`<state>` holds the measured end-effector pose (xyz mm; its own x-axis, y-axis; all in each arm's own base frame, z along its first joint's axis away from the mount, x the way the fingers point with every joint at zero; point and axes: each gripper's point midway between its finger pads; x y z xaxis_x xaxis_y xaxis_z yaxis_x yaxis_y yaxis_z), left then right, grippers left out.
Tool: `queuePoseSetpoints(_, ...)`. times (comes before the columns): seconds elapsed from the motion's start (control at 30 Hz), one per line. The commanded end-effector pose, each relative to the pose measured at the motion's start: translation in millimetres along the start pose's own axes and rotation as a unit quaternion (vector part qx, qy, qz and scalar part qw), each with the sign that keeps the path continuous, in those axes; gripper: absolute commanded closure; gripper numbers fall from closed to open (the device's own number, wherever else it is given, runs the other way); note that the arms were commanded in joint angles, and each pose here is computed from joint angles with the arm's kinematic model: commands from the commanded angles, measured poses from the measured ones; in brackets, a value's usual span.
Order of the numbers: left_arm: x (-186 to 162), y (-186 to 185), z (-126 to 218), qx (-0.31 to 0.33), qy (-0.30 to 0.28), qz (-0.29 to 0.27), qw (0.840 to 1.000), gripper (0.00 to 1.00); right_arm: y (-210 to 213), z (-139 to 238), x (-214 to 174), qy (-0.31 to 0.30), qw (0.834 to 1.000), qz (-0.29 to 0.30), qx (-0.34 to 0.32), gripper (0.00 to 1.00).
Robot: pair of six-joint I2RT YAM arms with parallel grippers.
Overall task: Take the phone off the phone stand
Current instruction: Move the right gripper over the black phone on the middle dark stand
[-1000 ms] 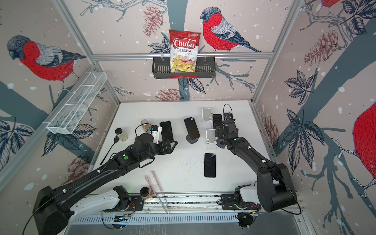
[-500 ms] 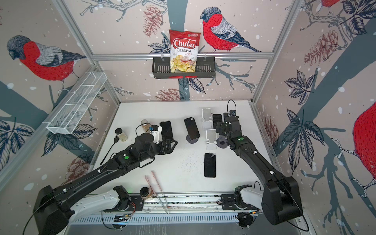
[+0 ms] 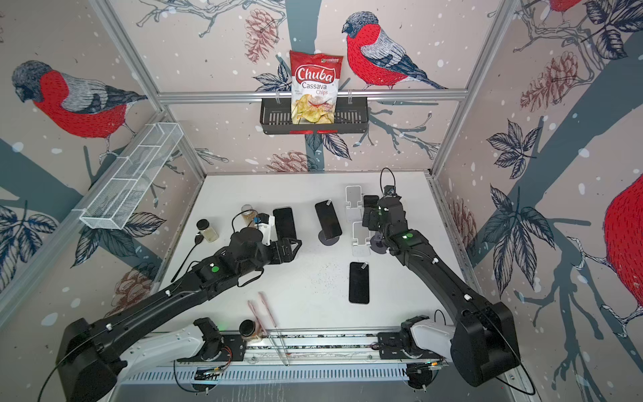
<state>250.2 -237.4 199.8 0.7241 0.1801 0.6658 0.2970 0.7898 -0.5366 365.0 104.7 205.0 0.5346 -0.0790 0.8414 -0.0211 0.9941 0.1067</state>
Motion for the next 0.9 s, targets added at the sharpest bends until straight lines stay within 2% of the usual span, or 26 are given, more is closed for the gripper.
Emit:
queuePoseSetpoints(0.0, 9, 2, 4, 0.009, -0.019, 0.005, 1.0, 0.04, 7, 2, 7, -0.007, 1.0, 0.007, 0.001, 0.07)
queuePoseSetpoints(0.23, 9, 11, 4, 0.031, -0.027, 0.013, 0.999, 0.04, 32, 3, 15, -0.009, 0.999, 0.024, 0.026, 0.07)
queuePoseSetpoints(0.87, 19, 35, 9, 0.053, -0.048, 0.027, 0.997, 0.04, 95, -19, 4, 0.022, 0.994, 0.075, 0.072, 0.07)
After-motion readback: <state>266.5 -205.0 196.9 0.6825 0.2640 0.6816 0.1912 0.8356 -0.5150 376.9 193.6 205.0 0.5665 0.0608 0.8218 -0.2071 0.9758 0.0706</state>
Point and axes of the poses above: each gripper's point midway between its finger pads, its own z axis back along the fingers, its own y axis along the line the jaws close on, x = y × z, and after that the axes turned 3 degrees about -z, right-handed
